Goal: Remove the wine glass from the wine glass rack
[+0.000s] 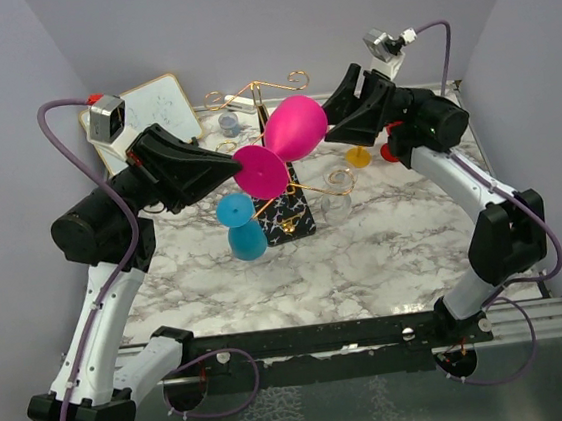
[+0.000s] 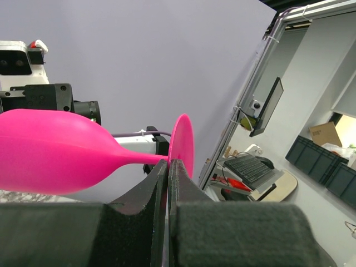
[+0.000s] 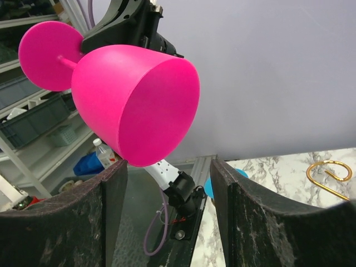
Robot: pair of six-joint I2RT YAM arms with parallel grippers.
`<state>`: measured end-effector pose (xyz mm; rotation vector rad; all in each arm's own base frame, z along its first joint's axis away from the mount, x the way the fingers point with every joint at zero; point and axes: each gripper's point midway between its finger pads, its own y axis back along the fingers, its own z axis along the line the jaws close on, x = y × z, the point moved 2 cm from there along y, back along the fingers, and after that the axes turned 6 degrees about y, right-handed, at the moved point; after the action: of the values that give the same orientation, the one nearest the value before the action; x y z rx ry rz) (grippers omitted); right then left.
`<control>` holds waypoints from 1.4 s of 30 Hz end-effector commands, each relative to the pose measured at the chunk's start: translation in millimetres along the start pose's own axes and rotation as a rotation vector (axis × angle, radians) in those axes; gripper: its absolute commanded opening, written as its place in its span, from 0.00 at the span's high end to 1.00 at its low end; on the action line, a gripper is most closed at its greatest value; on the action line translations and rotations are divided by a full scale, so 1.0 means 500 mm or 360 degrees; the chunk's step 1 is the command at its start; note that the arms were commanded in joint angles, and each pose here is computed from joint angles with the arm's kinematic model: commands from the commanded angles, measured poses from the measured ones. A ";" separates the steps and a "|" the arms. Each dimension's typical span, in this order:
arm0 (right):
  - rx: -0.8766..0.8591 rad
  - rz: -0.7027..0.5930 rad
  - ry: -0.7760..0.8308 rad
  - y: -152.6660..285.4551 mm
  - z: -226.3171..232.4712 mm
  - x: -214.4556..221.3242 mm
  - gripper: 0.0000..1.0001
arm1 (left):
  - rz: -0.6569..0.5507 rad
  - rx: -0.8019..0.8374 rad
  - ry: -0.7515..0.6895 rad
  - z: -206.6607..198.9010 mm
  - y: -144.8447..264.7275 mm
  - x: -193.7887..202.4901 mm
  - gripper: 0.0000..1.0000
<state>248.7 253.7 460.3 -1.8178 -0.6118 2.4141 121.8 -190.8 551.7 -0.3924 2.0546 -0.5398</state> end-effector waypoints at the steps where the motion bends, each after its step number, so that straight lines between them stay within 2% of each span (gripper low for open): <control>1: -0.0202 0.0012 0.0523 -0.003 0.088 0.001 0.39 | -0.0004 0.0022 -0.0056 -0.025 -0.004 -0.006 1.00; 8: -0.0226 0.0023 0.0549 -0.002 0.111 0.000 0.39 | 0.0000 0.0022 -0.0060 -0.029 -0.004 -0.005 1.00; 22: -0.0132 0.0170 0.0622 0.001 0.144 0.007 0.39 | -0.0008 0.0014 -0.0078 -0.046 -0.002 -0.006 1.00; 35: -0.0098 0.0137 0.0585 -0.002 0.122 -0.001 0.39 | -0.0016 0.0064 -0.0082 -0.061 0.000 -0.005 1.00; 42: -0.0188 0.0055 0.0529 -0.011 0.099 -0.016 0.41 | -0.0012 0.0059 -0.0082 -0.058 0.001 -0.002 1.00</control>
<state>205.7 241.7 470.9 -2.1989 -0.5890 2.1366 109.5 -187.2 558.4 -0.3942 2.0477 -0.5359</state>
